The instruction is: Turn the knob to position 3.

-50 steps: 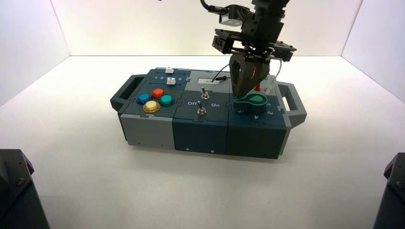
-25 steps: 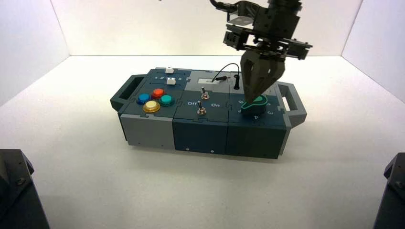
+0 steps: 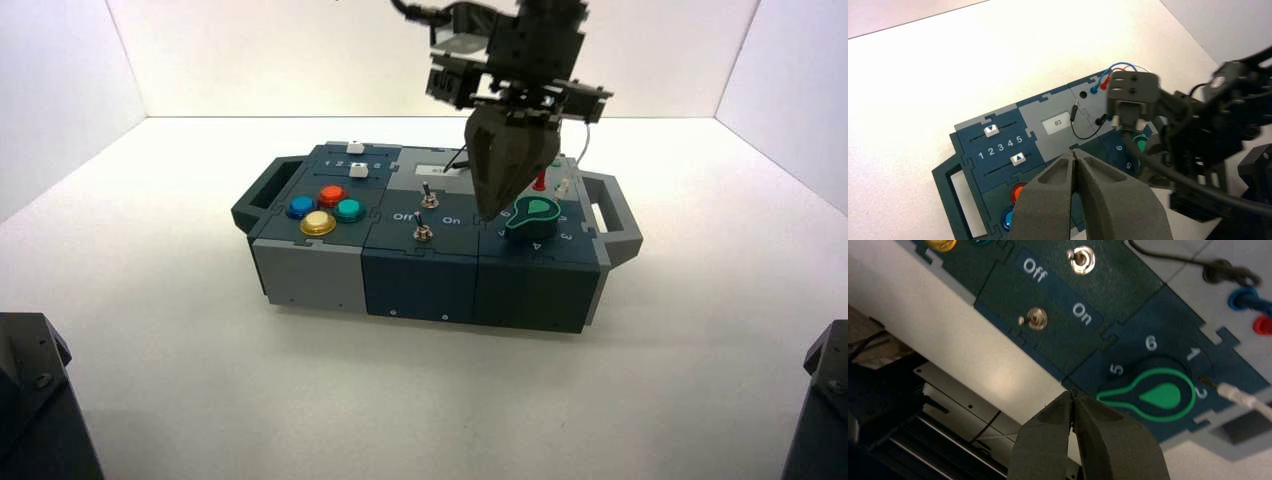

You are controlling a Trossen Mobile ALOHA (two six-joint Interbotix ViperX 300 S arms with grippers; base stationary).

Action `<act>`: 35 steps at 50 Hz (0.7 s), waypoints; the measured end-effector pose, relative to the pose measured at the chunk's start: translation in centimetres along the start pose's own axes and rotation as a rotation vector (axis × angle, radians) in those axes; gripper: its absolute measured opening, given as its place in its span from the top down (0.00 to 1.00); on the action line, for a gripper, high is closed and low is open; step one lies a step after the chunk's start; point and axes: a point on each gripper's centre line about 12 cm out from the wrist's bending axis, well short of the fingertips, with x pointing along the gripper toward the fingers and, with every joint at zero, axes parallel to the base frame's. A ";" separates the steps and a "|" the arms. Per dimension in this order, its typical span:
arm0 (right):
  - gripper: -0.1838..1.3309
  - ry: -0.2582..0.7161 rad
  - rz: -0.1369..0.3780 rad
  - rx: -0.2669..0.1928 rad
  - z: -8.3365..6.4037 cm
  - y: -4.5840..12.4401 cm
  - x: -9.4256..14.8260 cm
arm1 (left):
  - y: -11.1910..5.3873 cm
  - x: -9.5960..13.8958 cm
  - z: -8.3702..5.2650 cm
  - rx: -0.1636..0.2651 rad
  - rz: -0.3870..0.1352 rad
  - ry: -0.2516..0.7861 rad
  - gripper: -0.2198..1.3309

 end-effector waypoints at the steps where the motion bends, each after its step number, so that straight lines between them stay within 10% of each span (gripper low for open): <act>1: 0.97 0.001 -0.001 0.004 0.1 -0.1 0.1 | 0.0 0.0 0.0 0.000 0.000 0.000 0.97; 35: 0.97 0.024 -0.016 0.062 0.8 -1.7 1.7 | -0.1 -0.4 0.1 0.005 -0.002 -0.010 0.97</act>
